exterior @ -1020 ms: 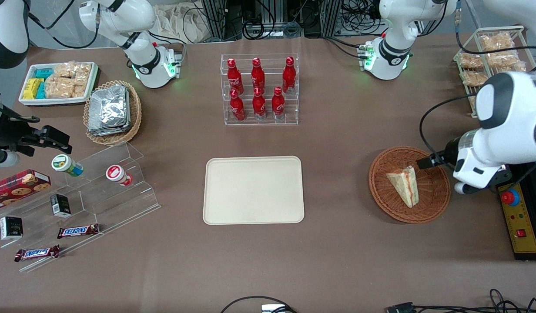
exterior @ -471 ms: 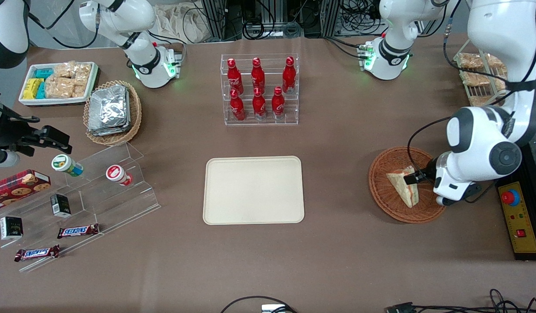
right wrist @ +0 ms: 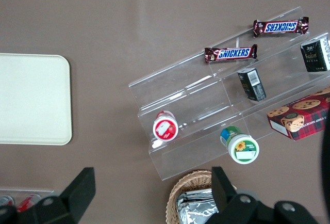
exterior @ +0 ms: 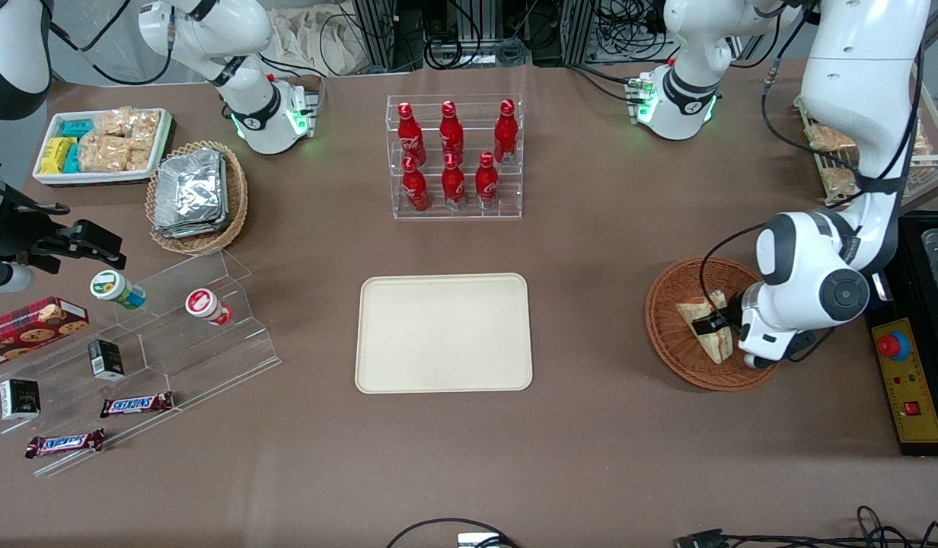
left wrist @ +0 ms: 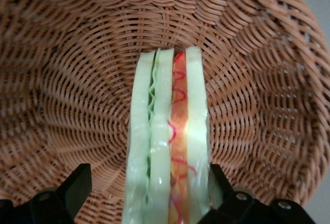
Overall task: Place sandwich from basket to tray
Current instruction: 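Lower the left gripper and grasp the wrapped sandwich in the basket, then lift the sandwich and carry it over the cream tray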
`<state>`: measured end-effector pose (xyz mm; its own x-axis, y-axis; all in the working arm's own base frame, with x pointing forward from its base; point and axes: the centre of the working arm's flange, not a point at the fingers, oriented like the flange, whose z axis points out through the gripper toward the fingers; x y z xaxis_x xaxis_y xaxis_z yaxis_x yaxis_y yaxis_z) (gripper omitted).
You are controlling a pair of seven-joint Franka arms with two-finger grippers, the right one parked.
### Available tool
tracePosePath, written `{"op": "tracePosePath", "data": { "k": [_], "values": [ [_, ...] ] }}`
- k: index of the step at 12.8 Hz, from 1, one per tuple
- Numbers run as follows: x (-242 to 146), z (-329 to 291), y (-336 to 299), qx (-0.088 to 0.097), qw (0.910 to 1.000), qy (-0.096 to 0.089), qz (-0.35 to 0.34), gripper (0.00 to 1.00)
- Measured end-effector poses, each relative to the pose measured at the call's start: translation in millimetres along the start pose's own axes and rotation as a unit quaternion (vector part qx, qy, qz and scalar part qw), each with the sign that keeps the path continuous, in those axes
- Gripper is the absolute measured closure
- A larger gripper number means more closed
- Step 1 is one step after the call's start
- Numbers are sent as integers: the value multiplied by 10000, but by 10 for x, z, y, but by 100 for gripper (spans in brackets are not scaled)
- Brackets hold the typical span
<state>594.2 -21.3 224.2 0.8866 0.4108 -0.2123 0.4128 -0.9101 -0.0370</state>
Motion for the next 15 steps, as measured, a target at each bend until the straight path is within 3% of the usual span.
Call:
{"op": "tracePosePath", "data": {
  "k": [3, 7, 9, 11, 13, 15],
  "values": [
    [22, 117, 6, -37, 10000, -35, -54, 6],
    [27, 68, 32, -150, 9998, -9, -111, 56],
    [-13, -118, 115, -195, 9998, 66, 19, 63],
    [-180, -523, 334, -238, 9974, 117, 677, 64],
    [-364, -999, 551, -276, 9867, 215, 1585, 69],
    [-531, -1404, 914, -349, 9740, 284, 2218, 79]
  ]
}}
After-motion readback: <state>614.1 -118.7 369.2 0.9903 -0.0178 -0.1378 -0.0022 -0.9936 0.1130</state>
